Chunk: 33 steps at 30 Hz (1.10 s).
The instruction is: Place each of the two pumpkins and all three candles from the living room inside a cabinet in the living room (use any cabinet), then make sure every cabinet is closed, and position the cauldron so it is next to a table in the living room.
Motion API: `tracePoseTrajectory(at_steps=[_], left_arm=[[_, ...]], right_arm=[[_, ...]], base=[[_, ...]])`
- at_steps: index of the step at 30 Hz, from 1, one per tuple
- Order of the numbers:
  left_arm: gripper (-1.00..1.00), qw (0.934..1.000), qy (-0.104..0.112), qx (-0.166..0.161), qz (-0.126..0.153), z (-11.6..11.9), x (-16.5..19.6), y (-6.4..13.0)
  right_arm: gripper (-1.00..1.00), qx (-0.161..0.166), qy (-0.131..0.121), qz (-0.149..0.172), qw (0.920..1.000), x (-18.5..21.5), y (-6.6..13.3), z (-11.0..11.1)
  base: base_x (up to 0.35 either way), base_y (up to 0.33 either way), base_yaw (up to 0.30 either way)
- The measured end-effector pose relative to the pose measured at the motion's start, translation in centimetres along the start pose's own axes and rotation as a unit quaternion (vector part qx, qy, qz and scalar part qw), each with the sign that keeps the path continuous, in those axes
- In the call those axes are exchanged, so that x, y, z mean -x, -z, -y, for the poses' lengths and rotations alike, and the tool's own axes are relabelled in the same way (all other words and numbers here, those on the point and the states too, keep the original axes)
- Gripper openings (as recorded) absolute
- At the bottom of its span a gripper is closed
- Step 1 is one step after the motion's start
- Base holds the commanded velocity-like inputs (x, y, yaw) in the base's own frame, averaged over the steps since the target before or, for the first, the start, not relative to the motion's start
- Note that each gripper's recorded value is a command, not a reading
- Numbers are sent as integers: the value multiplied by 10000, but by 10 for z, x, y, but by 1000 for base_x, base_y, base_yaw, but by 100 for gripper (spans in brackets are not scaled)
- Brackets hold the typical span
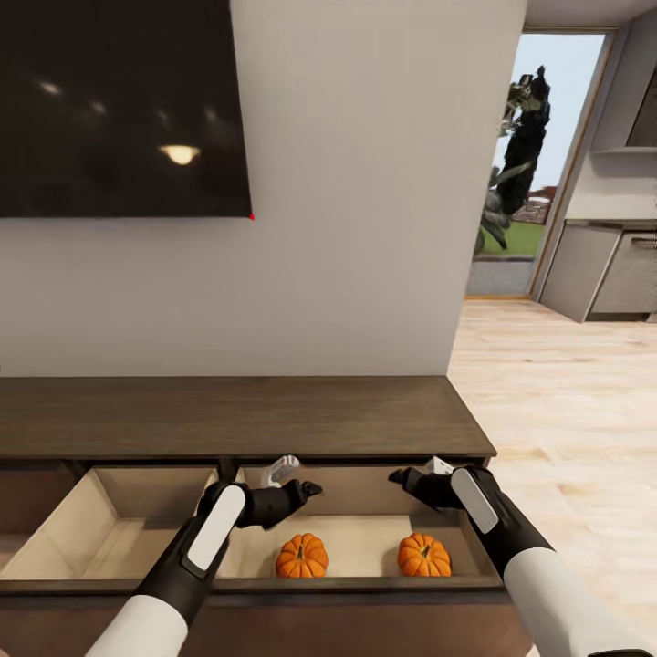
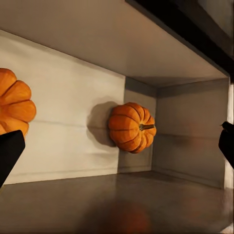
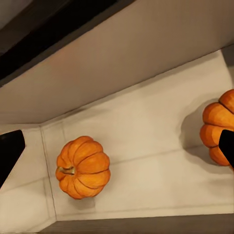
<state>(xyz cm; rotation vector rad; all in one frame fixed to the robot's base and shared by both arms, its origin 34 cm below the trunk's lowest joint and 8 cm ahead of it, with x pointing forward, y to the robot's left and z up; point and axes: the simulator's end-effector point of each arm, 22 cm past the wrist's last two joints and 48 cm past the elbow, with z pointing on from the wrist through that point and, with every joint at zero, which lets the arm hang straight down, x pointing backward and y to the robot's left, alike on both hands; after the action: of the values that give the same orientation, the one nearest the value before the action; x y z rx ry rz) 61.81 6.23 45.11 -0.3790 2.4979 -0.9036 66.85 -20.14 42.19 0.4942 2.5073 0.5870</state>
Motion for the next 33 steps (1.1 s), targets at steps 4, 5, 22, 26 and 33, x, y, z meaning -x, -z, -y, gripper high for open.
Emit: tracePoseTrajectory(at_steps=[4, 5, 22, 26, 33], left_arm=[[100, 10000, 38, -61, 59, 5, 6, 8], [100, 9999, 35, -71, 76, 6, 7, 9], [100, 9991, -127, -166, 367, 24, 26, 39], [100, 9988, -159, -192, 413, 30, 30, 45], [100, 9986, -181, -217, 451, 44, 41, 55]], right_arm=[[100, 156, 22, 21, 9999, 3, 7, -10], [100, 187, 28, 36, 9998, 5, 9, -12], [100, 438, 145, 309, 9985, 23, 41, -38], [100, 464, 166, 361, 9981, 28, 48, -43], [100, 464, 161, 360, 9981, 38, 58, -52]], base=[[0, 0, 0], [0, 0, 0], [0, 0, 0], [0, 0, 0], [0, 0, 0]])
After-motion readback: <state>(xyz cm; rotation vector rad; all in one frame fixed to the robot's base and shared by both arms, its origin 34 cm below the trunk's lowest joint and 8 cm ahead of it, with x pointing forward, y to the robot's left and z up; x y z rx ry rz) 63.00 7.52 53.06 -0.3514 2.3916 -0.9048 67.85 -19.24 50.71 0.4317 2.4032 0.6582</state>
